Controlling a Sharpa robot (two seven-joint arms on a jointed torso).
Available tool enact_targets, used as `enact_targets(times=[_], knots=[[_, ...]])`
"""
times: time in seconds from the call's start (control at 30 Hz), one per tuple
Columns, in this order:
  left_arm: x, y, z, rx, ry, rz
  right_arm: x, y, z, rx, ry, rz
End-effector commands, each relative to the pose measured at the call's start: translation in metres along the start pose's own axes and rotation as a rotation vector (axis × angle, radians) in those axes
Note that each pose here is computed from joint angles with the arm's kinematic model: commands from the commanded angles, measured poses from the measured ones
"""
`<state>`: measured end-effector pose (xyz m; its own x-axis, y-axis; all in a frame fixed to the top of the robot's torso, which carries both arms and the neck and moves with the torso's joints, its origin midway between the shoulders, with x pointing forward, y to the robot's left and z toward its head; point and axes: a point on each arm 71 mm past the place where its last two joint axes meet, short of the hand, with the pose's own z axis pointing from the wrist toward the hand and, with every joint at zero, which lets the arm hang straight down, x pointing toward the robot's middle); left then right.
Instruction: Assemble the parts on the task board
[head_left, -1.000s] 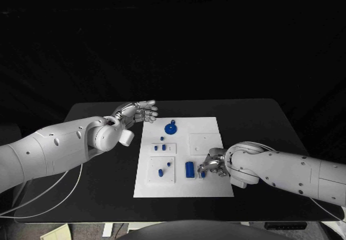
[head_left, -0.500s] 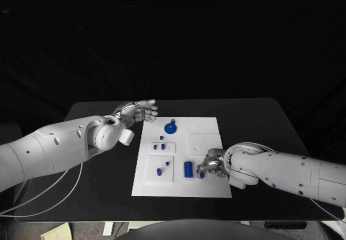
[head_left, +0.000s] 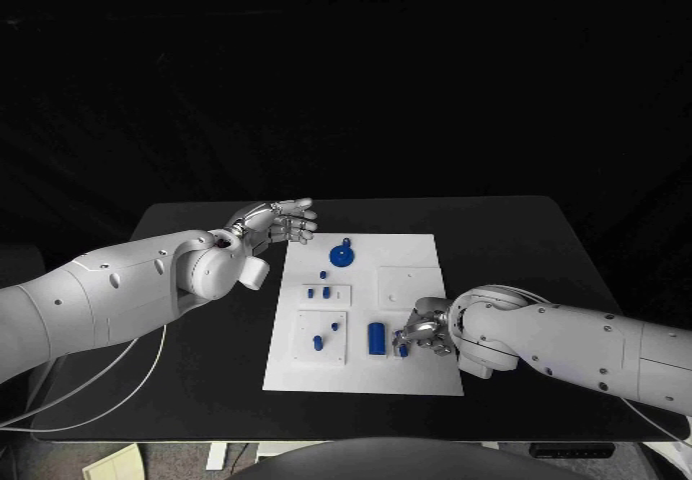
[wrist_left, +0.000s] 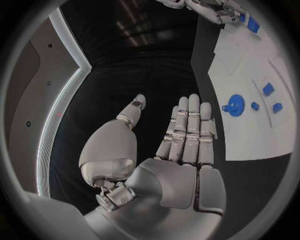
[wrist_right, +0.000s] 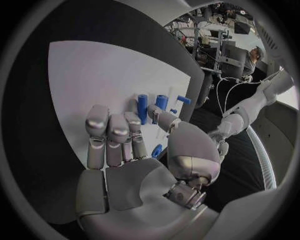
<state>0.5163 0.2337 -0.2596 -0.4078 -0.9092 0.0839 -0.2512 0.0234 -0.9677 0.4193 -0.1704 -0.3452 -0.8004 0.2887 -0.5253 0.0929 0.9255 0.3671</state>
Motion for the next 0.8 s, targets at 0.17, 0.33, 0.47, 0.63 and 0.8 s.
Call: enact_targets(times=[0.17, 0.33, 0.47, 0.63, 0.8], knots=[[0.0026, -0.0013, 0.0005, 0.007, 0.019, -0.001, 0.0013, 0.0026, -0.0002, -0.029, 0.002, 0.013], [0.0028, -0.0013, 0.0006, 0.007, 0.021, 0.000, 0.0021, 0.0033, -0.0009, -0.035, 0.005, 0.017], [0.0030, -0.0012, 0.0006, 0.007, 0.022, 0.000, 0.0025, 0.0031, -0.0017, -0.038, 0.004, 0.021], [0.0028, -0.0012, 0.0005, 0.006, 0.022, 0.000, 0.0026, 0.0013, -0.0035, -0.042, 0.004, 0.027], [0.0016, -0.0012, 0.0000, 0.006, 0.019, 0.000, 0.0032, -0.0011, -0.0070, -0.046, 0.004, 0.032]])
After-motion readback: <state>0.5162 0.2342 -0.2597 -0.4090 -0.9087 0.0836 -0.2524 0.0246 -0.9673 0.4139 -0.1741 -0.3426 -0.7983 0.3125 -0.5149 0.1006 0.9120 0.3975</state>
